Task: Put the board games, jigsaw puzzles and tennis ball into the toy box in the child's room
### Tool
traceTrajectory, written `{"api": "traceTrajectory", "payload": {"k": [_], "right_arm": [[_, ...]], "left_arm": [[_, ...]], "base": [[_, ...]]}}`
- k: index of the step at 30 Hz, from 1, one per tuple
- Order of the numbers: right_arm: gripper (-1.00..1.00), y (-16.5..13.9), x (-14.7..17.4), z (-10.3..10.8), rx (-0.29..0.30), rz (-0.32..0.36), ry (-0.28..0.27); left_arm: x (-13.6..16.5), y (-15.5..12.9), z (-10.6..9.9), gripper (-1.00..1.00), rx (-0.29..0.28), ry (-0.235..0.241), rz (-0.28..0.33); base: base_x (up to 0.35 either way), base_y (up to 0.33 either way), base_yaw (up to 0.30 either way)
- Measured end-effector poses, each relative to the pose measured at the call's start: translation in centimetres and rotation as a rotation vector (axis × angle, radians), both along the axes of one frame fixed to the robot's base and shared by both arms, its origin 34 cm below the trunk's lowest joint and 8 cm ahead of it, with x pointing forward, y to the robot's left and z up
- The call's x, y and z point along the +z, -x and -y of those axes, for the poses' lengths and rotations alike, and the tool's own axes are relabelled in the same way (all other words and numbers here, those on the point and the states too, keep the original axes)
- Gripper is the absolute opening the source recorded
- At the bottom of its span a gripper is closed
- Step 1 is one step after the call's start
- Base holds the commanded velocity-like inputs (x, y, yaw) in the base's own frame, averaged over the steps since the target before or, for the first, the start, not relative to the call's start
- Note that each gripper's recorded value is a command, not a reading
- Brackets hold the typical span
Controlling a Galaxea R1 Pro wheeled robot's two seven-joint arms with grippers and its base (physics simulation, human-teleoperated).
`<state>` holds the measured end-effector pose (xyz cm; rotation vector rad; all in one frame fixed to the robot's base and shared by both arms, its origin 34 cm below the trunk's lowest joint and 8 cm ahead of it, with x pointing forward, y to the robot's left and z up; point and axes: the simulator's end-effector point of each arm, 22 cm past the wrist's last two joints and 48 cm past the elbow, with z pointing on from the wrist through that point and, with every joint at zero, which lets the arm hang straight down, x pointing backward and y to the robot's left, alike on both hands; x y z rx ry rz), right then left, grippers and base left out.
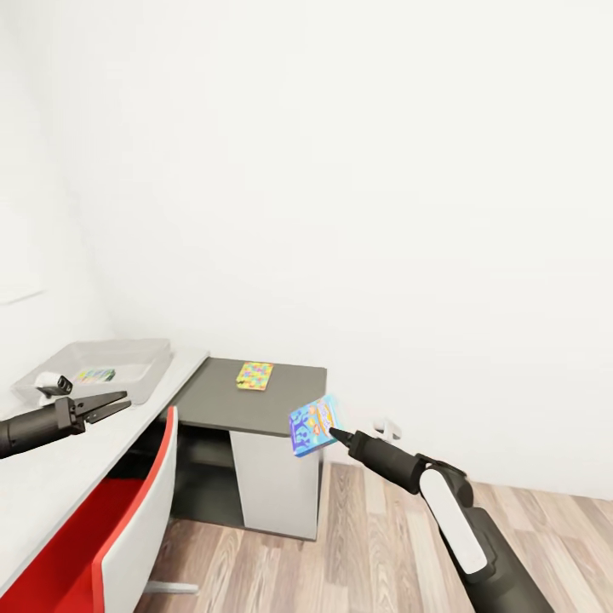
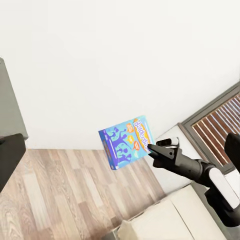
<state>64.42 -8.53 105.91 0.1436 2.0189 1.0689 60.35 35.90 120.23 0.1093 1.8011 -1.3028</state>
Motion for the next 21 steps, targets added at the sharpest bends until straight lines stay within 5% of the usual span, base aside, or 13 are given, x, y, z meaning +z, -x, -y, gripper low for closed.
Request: {"api": "traceTrajectory", "payload": {"k": [11,21], "right_arm": [[-1.0,-0.01,0.01,-0.16,0.001,0.0,-0.001],[-1.0,-0.01,-0.03,-0.18,0.002,-0.001,-0.002]], "left_arm": [[-0.04,-0.02,0.05,1.0,-0.001,0.0,0.001],[-0.02,-0.04,0.03,1.0,-0.001,0.001,0.0]], "base": [[0.294,-0.051,0.164],[0.028,-0.006,0.288]]}}
